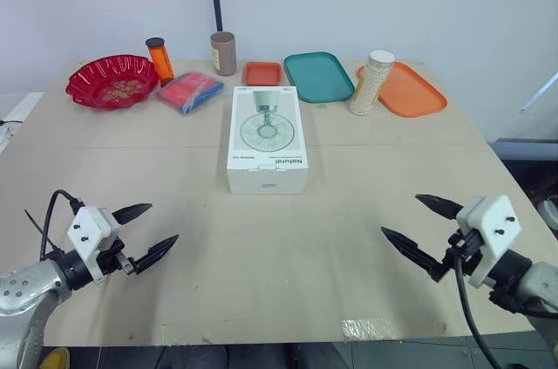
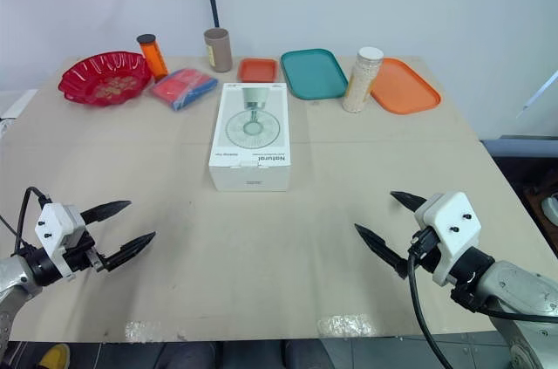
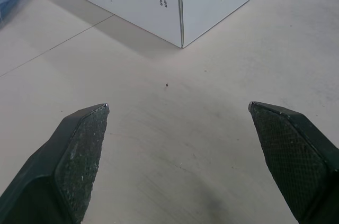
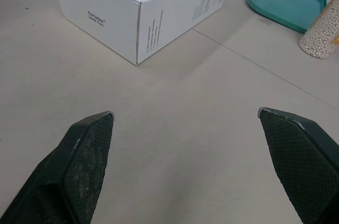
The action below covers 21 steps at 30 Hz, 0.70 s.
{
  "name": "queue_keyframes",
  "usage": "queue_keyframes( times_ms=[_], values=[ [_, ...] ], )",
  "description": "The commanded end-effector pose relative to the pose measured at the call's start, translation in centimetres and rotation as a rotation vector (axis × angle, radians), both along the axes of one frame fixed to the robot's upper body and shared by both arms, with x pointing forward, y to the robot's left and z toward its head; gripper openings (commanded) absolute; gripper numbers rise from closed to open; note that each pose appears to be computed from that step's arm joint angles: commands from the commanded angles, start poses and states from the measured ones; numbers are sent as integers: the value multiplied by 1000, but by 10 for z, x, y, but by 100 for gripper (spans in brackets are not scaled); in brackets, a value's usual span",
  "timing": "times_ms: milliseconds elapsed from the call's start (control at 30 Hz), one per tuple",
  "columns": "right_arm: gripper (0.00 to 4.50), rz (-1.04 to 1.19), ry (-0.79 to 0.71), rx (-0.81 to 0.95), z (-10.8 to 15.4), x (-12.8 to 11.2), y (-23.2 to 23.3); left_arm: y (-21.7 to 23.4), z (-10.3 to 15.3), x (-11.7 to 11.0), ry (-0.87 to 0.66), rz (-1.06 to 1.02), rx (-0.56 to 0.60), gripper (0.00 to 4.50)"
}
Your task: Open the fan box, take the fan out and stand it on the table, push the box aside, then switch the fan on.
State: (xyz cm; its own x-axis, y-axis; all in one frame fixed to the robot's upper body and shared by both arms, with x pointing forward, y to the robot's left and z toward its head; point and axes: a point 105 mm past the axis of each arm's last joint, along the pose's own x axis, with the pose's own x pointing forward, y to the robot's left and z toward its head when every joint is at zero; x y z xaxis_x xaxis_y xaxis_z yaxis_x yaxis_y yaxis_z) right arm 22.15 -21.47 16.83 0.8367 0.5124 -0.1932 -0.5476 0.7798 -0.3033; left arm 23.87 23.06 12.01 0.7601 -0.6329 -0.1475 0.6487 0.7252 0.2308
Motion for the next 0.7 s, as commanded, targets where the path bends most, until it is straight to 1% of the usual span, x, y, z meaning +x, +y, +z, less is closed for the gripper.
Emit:
queue_keyframes(
  times_ms=[33, 167, 700],
  values=[
    [446, 20, -24, -9, 5, -1, 3, -2, 4, 0, -19, -15, 7, 450],
    [446, 22, -22, -8, 6, -1, 4, -5, 1, -1, -6, -23, 4, 450],
    [446, 21, -23, 1, 4, -2, 6, -7, 5, 3, -9, -40, 4, 450]
  ],
)
